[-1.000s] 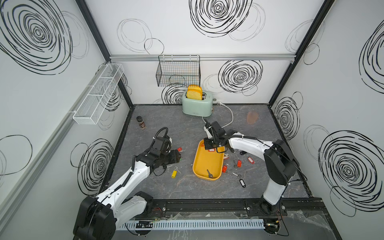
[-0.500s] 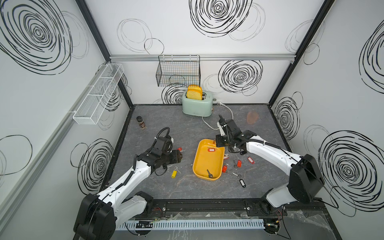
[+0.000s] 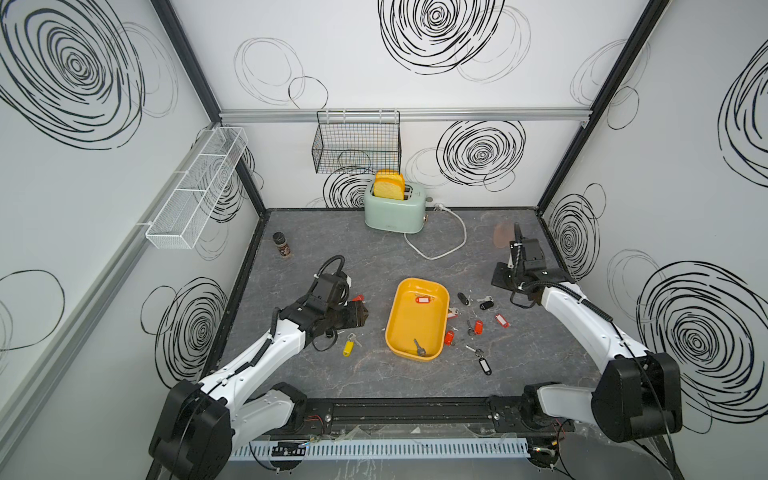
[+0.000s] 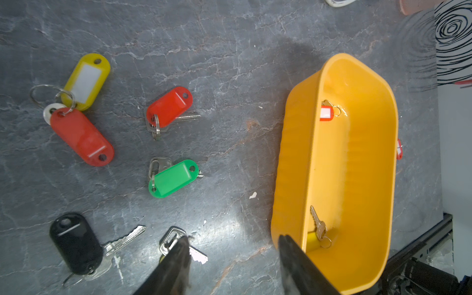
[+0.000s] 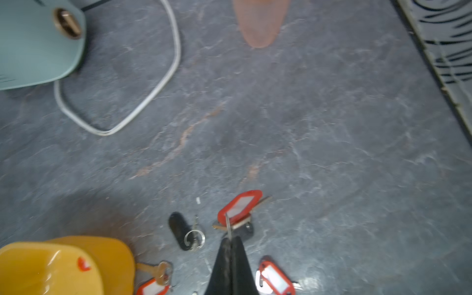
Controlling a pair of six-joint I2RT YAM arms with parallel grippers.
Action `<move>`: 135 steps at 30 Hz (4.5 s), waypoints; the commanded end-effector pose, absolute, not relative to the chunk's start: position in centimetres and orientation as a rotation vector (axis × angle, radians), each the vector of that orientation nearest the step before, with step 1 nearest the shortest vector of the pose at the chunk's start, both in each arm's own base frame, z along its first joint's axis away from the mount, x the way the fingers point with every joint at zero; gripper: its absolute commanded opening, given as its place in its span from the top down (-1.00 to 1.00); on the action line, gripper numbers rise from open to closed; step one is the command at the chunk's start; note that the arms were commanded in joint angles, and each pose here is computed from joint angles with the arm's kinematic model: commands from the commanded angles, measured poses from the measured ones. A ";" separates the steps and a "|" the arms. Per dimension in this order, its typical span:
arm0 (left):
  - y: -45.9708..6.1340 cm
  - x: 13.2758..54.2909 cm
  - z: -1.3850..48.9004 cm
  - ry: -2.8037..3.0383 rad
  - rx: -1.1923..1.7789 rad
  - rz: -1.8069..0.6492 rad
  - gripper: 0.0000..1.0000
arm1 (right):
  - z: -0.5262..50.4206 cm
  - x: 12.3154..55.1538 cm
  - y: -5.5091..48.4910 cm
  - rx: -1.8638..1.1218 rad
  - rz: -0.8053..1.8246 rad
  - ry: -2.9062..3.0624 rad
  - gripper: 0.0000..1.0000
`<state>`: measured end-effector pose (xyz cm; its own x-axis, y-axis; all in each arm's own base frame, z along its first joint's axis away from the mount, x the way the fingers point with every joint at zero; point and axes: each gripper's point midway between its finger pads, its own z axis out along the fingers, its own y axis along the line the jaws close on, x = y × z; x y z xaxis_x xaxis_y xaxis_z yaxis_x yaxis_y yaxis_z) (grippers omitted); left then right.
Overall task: Take the keys out of the storage box
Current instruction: Place the key at the center of the board, then pick up the key from the storage box.
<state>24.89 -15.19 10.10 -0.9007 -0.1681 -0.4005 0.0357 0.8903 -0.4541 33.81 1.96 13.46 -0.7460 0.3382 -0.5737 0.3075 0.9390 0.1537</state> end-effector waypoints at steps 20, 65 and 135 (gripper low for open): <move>-15.9 25.9 11.0 2.578 -0.085 -0.658 -0.20 | 6.1 32.8 -3.4 0.794 0.053 2.518 0.97; -35.9 30.4 9.8 2.334 0.796 -0.272 -0.08 | 15.5 29.7 9.8 0.212 0.633 2.359 0.57; -38.0 34.4 13.6 2.198 0.737 -0.112 1.00 | 15.5 29.3 10.1 0.215 0.637 2.341 0.57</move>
